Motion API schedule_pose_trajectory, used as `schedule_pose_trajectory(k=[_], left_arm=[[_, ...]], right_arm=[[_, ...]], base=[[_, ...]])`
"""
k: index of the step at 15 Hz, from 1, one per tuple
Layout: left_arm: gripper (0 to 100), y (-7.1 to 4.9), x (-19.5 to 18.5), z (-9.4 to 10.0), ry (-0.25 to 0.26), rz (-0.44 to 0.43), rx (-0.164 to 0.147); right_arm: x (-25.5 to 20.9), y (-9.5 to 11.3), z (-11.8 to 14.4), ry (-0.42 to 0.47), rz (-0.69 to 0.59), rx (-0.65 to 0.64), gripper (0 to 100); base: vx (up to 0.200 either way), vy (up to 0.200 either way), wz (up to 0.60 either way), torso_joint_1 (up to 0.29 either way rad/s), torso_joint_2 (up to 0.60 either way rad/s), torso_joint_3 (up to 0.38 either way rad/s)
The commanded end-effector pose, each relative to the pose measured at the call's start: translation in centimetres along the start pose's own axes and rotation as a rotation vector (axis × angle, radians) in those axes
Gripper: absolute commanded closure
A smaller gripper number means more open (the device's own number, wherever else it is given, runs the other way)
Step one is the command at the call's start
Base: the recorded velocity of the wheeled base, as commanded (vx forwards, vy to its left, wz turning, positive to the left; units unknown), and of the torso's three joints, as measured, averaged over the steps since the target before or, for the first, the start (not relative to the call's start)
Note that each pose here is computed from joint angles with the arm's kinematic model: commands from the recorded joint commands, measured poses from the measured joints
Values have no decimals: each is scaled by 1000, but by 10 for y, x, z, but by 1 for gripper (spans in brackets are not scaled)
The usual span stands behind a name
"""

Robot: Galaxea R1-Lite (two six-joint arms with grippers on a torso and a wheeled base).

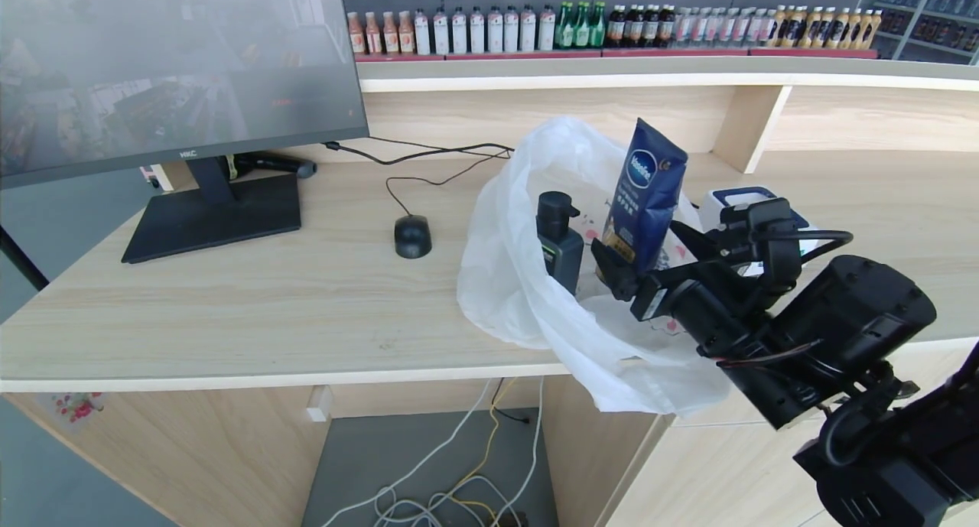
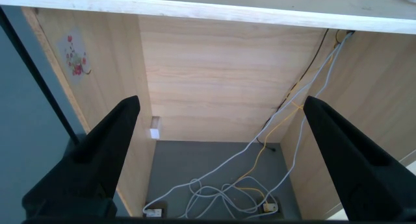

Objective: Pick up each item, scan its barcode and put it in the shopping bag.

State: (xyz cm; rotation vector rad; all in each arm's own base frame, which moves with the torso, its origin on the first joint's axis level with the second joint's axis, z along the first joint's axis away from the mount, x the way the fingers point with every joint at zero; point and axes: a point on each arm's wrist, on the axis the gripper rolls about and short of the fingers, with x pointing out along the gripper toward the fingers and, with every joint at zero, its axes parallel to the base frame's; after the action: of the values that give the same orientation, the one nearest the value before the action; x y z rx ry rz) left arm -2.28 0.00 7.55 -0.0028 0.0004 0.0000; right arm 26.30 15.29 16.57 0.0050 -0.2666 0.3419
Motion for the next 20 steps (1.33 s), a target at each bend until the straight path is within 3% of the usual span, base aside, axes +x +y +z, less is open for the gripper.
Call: schedule_pose_trajectory(k=[1,6,11,14,20], left_arm=[[0,0,0,0,0,-2,-2],[0,0,0,0,0,0,0],[0,0,0,0,0,0,-2],[0,0,0,0,0,0,0],[0,0,0,0,0,0,1]], right_arm=[[-10,-5,18,-45,-7,7,0],[-71,-22,64,-139,-27,10,0],[-166,-48,56,-73,-95,-57,0],[-189,-57,74,-168,-164,-52,0],[-287,-59,50,139,-115,-112,0]], base=[[0,0,0,0,0,0],[0,0,0,0,0,0],[0,0,0,0,0,0],[0,0,0,0,0,0],[0,0,0,0,0,0]])
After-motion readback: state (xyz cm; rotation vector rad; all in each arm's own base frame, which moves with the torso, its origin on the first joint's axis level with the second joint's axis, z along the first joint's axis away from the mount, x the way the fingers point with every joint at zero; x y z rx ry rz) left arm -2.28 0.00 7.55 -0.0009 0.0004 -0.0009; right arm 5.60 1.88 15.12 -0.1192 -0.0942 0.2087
